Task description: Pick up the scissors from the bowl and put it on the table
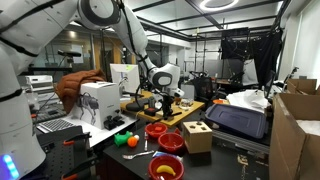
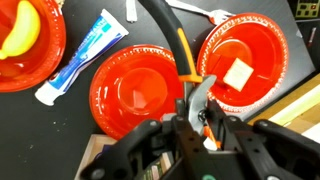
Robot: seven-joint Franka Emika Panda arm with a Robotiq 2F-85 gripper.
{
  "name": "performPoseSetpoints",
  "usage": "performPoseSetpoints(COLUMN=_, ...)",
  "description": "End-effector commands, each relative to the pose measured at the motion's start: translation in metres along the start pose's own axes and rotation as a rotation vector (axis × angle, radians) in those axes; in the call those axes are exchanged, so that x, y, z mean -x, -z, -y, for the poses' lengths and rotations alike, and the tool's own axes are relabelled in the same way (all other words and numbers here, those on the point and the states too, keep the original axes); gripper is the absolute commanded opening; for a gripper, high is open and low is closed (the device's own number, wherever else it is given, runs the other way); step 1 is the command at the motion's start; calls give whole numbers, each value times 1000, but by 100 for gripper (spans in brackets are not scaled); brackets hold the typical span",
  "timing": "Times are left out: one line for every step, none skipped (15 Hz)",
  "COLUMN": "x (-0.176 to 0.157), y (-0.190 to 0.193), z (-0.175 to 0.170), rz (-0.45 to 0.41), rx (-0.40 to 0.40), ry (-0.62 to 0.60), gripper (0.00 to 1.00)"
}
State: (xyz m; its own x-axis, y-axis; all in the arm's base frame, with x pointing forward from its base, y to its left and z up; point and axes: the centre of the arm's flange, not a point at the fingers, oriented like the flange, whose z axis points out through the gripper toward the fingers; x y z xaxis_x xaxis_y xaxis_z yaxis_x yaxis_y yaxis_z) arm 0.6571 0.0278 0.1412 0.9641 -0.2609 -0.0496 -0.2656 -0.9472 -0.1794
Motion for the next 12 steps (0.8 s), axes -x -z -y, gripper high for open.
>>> performPoseSetpoints(x=19, y=-4, z=-1, rz=61, rx=-54, ry=39, gripper=7)
performPoseSetpoints(x=25, y=-10, z=-2, rz=85, rx=-65, ry=47, gripper=7)
performPoseSetpoints(x=31, y=-16, z=-3, rz=107, rx=-71, ry=50, gripper=7)
performPoseSetpoints(x=36, y=-23, z=-5, rz=125, rx=-77, ry=47, gripper=7)
performPoseSetpoints(x=41, y=-30, z=-7, rz=146, rx=-74, ry=37, gripper=7)
performPoseSetpoints(x=46, y=-38, z=-11, rz=161, rx=-74, ry=21, gripper=7)
performPoseSetpoints(x=51, y=-46, z=-15, rz=178, rx=-68, ry=0, gripper=7)
performPoseSetpoints(x=56, y=-54, z=-19, rz=193, rx=-70, ry=-17, gripper=7)
performPoseSetpoints(x=61, y=-62, z=-22, rz=210, rx=-73, ry=-29, gripper=7)
performPoseSetpoints(x=66, y=-71, z=-26, rz=233, rx=-75, ry=-37, gripper=7)
performPoseSetpoints(x=72, y=-82, z=-28, rz=261, rx=-74, ry=-51, gripper=7)
performPoseSetpoints(x=79, y=-93, z=-30, rz=286, rx=-78, ry=-60, gripper=7)
